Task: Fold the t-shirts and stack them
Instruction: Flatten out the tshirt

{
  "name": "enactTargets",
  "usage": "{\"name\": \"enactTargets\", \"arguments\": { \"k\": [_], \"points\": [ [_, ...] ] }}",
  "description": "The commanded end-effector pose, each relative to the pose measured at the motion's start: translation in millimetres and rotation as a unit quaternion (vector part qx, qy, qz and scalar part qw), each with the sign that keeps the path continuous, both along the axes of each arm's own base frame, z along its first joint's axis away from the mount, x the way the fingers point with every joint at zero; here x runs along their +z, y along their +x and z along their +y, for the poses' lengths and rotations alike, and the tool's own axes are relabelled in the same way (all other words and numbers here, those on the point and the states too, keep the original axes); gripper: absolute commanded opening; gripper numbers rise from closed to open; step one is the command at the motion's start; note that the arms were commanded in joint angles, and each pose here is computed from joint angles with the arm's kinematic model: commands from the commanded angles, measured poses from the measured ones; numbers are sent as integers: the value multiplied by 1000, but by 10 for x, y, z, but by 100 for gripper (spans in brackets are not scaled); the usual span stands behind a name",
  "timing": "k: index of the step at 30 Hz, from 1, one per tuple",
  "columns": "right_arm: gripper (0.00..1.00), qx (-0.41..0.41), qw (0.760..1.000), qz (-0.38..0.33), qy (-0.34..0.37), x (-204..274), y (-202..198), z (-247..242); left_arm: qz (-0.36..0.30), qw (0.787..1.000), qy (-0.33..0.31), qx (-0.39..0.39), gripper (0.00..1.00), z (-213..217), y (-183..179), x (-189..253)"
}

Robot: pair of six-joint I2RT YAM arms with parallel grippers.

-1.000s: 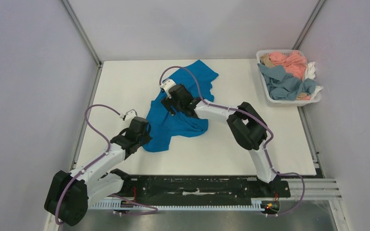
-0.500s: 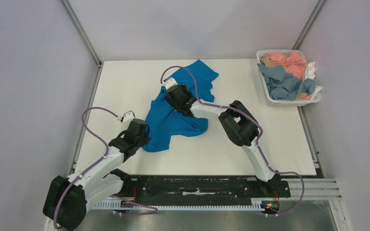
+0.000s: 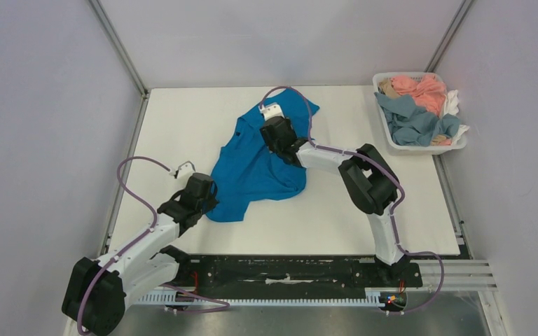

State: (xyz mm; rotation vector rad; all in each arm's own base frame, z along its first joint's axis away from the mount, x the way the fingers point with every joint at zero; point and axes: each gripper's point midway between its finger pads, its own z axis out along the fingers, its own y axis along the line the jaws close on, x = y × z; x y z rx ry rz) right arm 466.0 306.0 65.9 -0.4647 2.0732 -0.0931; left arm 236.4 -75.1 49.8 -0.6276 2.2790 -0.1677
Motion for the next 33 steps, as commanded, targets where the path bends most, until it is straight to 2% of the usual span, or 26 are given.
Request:
{"name": "enactTargets", "arguments": {
  "k": [1, 7, 9, 11, 13, 14, 17, 20, 25, 30, 33],
  "points": [
    [58, -9, 998, -18, 67, 327, 46, -30, -8, 1000, 3, 26, 2, 67, 12, 6],
    [41, 25, 996, 12, 87, 208, -19, 54, -7, 1000, 3, 25, 2, 58, 18, 1],
    [40, 50, 993, 29, 105, 167, -90, 161, -4, 1000, 3, 23, 2, 52, 14, -9],
    [33, 61, 989, 44, 126, 130, -157, 221, -3, 1000, 3, 23, 2, 52, 12, -16],
    [14, 60, 987, 47, 141, 117, -199, 233, -4, 1000, 3, 23, 2, 50, 14, -14],
    [0, 57, 986, 41, 149, 148, -199, 232, -5, 1000, 2, 23, 2, 46, 20, -3],
    [0, 48, 985, 18, 165, 339, -208, 179, -13, 1000, -4, 25, 2, 31, 50, 51],
    [0, 31, 983, -27, 177, 737, -229, 31, -31, 999, -15, 27, 2, 1, 113, 188],
    [0, -22, 983, -78, 166, 1207, -415, -538, -62, 997, -29, 28, 2, -13, 156, 442],
    [0, -63, 977, -81, 188, 1246, -875, -1226, -98, 993, -61, 17, 2, -67, 136, 717],
    [0, -74, 966, -124, 213, 1495, -1144, -1485, -141, 987, -80, 6, 2, -90, 141, 1060]
  ]
}}
